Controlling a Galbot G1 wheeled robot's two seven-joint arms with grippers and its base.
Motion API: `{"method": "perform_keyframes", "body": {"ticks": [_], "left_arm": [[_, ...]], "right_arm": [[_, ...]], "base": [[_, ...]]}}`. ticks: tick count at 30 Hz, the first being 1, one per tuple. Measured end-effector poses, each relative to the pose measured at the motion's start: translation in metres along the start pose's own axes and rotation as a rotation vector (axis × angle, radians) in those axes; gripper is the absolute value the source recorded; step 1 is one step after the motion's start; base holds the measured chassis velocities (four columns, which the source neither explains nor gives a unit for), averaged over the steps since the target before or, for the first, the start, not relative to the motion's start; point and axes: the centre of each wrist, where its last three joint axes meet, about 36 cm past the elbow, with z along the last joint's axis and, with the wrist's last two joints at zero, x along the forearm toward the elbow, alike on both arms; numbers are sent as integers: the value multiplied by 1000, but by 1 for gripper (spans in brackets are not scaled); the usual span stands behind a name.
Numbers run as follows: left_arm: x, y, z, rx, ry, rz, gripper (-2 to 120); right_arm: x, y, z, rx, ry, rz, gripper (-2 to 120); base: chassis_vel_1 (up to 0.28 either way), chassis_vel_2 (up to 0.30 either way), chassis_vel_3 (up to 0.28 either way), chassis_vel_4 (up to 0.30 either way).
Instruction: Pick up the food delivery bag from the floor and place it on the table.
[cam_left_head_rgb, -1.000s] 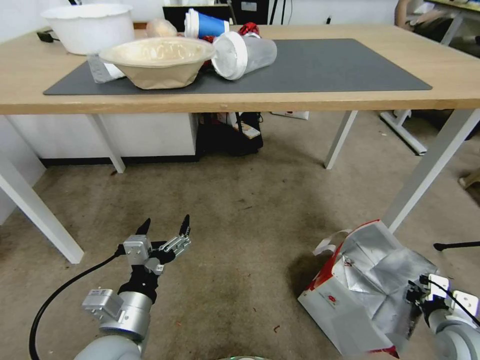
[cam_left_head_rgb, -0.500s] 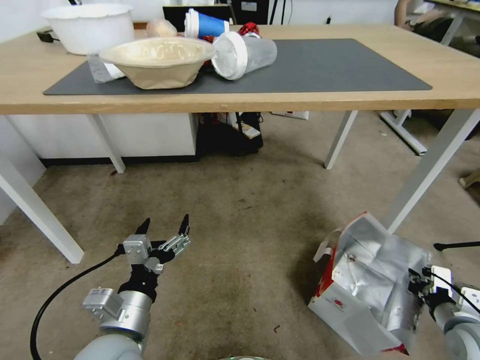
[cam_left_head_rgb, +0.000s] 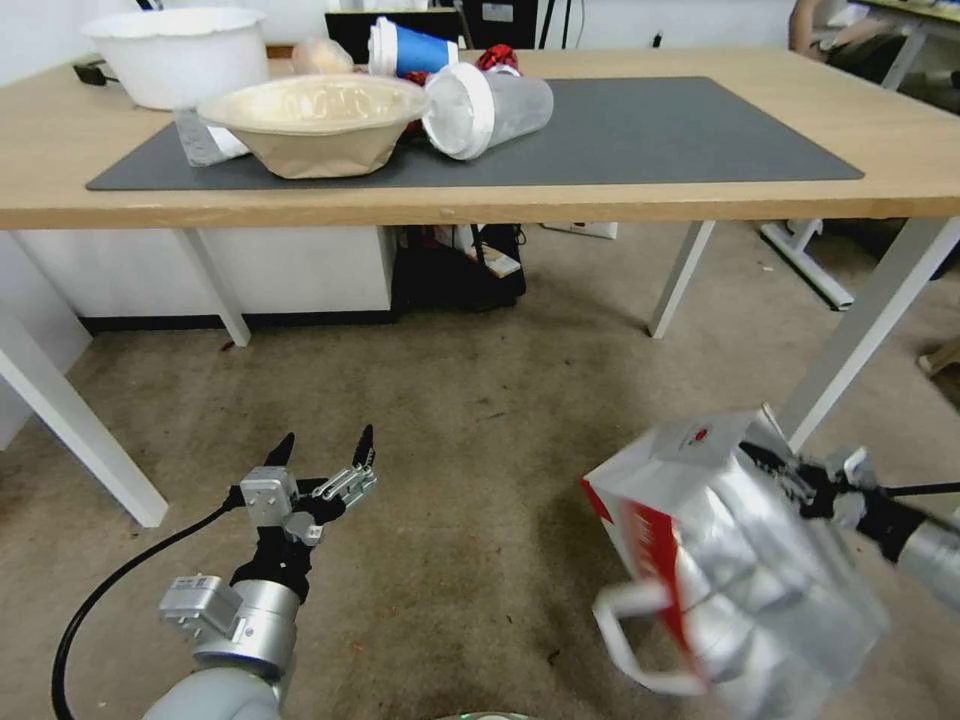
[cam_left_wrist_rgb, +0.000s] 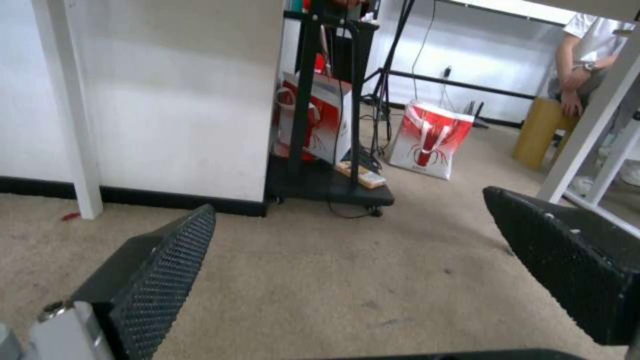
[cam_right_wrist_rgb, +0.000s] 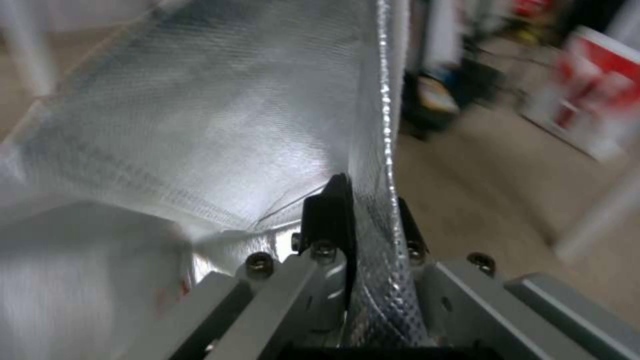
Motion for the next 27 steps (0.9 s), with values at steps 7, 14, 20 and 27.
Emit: {"method": "perform_keyframes", "body": {"ticks": [7, 14, 20, 27], "left_arm": [[2, -1, -3, 5, -4, -6, 100], [6, -3, -5, 7, -4, -12, 100], [8, -5, -8, 19, -10, -12, 100], [11, -5, -9, 21, -12, -10, 100]], "right_arm": [[-27, -28, -81, 117, -15, -395, 0], [-48, -3, -81, 36, -119, -511, 0], [-57, 15, -57, -69, -227, -603, 0], [-59, 25, -56, -169, -294, -689, 0]], "base": [[0, 0, 0, 0], [0, 0, 0, 0], [0, 0, 0, 0], [0, 0, 0, 0]]}}
